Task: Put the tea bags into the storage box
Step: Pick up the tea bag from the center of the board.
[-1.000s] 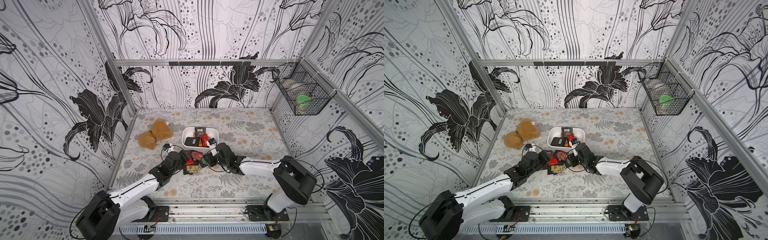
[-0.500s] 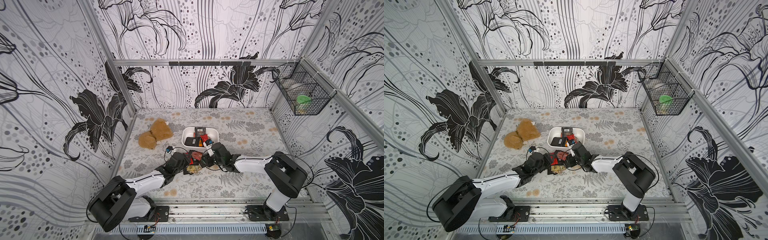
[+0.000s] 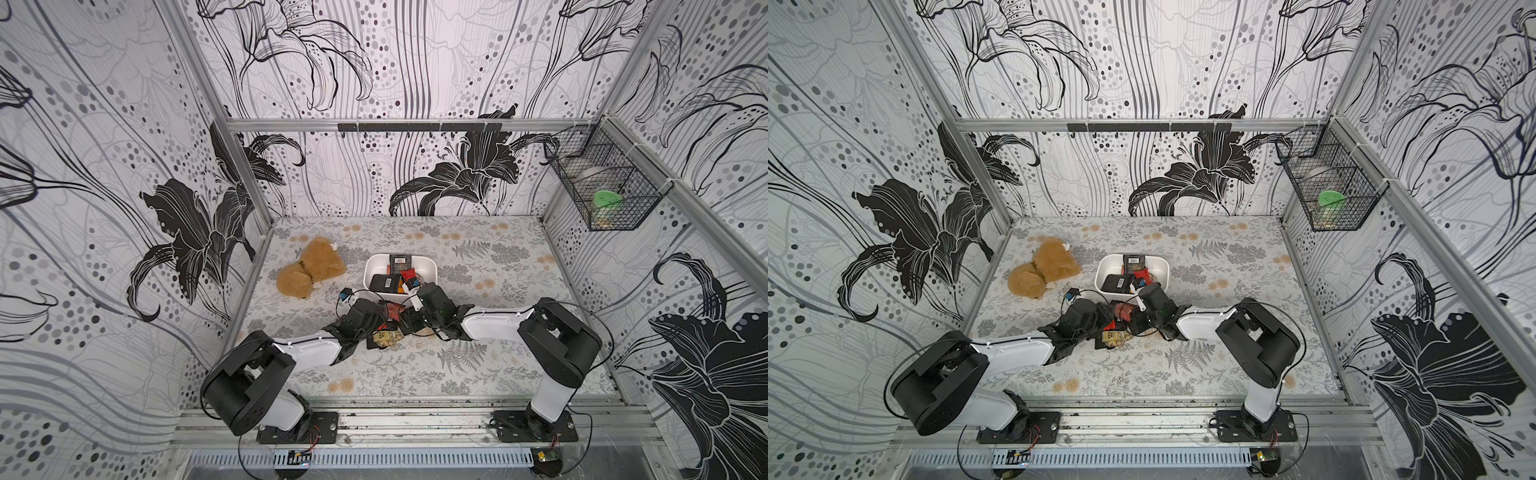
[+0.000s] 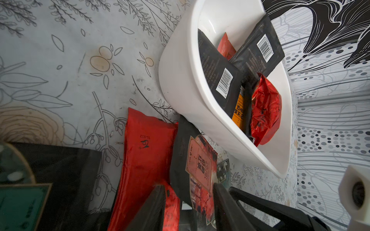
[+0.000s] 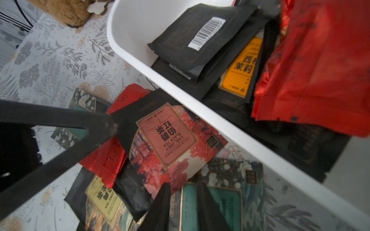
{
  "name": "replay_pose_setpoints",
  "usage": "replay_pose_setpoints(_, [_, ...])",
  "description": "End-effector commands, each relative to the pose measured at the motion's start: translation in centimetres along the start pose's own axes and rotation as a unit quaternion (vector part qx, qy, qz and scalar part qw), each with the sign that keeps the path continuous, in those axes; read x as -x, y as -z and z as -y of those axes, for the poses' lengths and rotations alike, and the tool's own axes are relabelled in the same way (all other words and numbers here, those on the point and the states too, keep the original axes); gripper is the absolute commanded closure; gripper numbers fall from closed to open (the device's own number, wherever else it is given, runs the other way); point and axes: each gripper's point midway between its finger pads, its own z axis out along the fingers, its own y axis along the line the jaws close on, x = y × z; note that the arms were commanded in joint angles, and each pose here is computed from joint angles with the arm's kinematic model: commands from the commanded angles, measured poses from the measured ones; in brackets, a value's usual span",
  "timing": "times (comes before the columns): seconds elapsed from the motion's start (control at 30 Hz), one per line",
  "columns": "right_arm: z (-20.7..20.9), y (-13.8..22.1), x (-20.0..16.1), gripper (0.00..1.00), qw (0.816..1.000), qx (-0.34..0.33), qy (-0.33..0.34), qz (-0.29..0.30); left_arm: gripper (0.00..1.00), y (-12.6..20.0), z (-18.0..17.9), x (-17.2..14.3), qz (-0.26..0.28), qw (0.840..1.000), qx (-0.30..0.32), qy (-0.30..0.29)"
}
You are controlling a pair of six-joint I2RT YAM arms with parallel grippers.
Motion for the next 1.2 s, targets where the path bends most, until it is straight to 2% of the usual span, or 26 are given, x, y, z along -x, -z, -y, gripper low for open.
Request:
replay_pose_setpoints(0.0, [-0.5, -0.8, -0.2, 0.73, 1.000, 0.006, 0.001, -0.016, 0.57, -0.4, 1.6, 0.7, 0.010, 1.000, -0.027, 0.010])
replay_pose_setpoints(0.33, [-0.5, -1.7, -0.8, 0.73, 0.999, 0.002, 0.002, -0.036, 0.61, -1.2, 0.8, 0.1, 0.000, 1.000, -0.019, 0.020])
replay_pose_setpoints(0.87, [-0.9, -1.8, -1.0, 0.74, 0.999, 0.001, 0.007, -0.039, 0.77, -2.2, 1.1, -1.4, -0.029, 0.997, -0.047, 0.049])
replay_pose_setpoints(1.17, [-1.0, -1.4, -0.7, 0.74, 0.999, 0.002, 0.010, -0.033, 0.84, -2.6, 0.7, -1.5, -0.027, 0.998, -0.040, 0.049])
